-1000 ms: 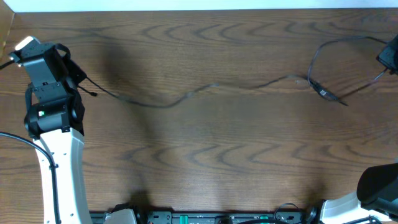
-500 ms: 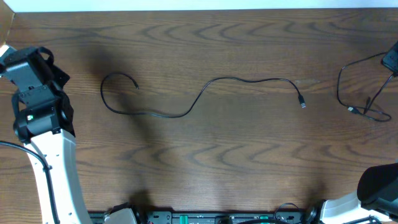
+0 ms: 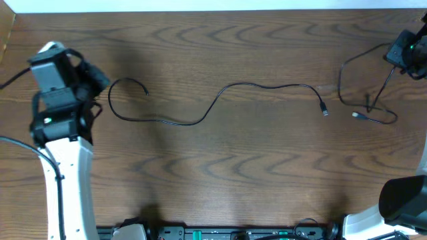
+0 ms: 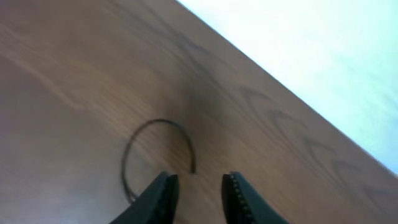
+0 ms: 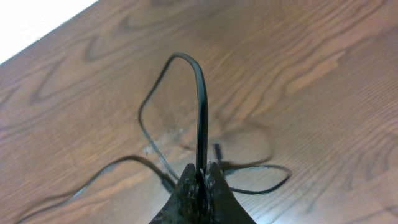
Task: Untangle cables
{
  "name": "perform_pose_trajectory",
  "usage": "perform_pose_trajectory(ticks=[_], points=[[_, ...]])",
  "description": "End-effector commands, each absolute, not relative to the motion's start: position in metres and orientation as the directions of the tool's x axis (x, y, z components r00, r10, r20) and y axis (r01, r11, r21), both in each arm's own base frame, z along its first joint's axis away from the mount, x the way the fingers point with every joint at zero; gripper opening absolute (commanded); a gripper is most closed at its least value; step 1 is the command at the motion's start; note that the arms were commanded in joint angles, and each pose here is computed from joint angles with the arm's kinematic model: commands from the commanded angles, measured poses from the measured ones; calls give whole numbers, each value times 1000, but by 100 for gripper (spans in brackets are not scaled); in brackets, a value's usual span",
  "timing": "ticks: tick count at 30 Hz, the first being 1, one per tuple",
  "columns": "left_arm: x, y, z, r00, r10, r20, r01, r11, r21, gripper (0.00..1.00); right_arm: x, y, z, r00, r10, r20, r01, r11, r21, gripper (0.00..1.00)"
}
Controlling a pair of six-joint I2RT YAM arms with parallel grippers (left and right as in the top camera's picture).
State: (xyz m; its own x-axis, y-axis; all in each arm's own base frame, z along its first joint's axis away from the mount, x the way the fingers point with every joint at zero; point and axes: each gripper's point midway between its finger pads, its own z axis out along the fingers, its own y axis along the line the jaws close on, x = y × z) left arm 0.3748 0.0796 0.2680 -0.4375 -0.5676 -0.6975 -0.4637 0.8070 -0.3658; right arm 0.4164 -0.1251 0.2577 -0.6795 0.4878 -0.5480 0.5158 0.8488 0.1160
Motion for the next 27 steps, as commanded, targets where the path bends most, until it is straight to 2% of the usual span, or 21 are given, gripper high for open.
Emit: perform_pose_trajectory(ticks=[1, 3, 5, 9, 11, 12, 14, 20, 27], points=[[381, 32, 267, -521, -500, -692, -336, 865, -372, 33, 411, -151, 284, -621, 466, -631, 566, 823, 51, 1], [383, 13, 268, -545, -466, -697, -287, 885, -368, 38, 406, -167, 287, -601, 471, -646, 604, 797, 20, 1], [385, -13, 270, -573, -405, -712, -208, 913, -352, 49, 399, -186, 294, -573, 483, -662, 640, 768, 7, 1], [383, -45, 266, -615, -344, -709, -128, 931, -342, 62, 387, -219, 318, -506, 493, -708, 696, 718, 1, 1], [382, -58, 261, -641, -307, -704, -92, 941, -326, 72, 379, -232, 331, -479, 487, -730, 722, 692, -12, 1], [380, -66, 255, -661, -281, -696, -71, 946, -315, 80, 373, -241, 342, -463, 476, -748, 737, 675, -26, 1], [379, -78, 247, -687, -259, -680, -50, 949, -310, 88, 365, -251, 354, -446, 463, -766, 752, 658, -40, 1], [376, -125, 220, -762, -167, -625, 46, 950, -310, 88, 335, -292, 374, -369, 474, -799, 829, 556, -52, 1], [366, -156, 215, -782, -101, -615, 119, 944, -306, 88, 309, -343, 351, -327, 541, -775, 895, 441, -70, 1]])
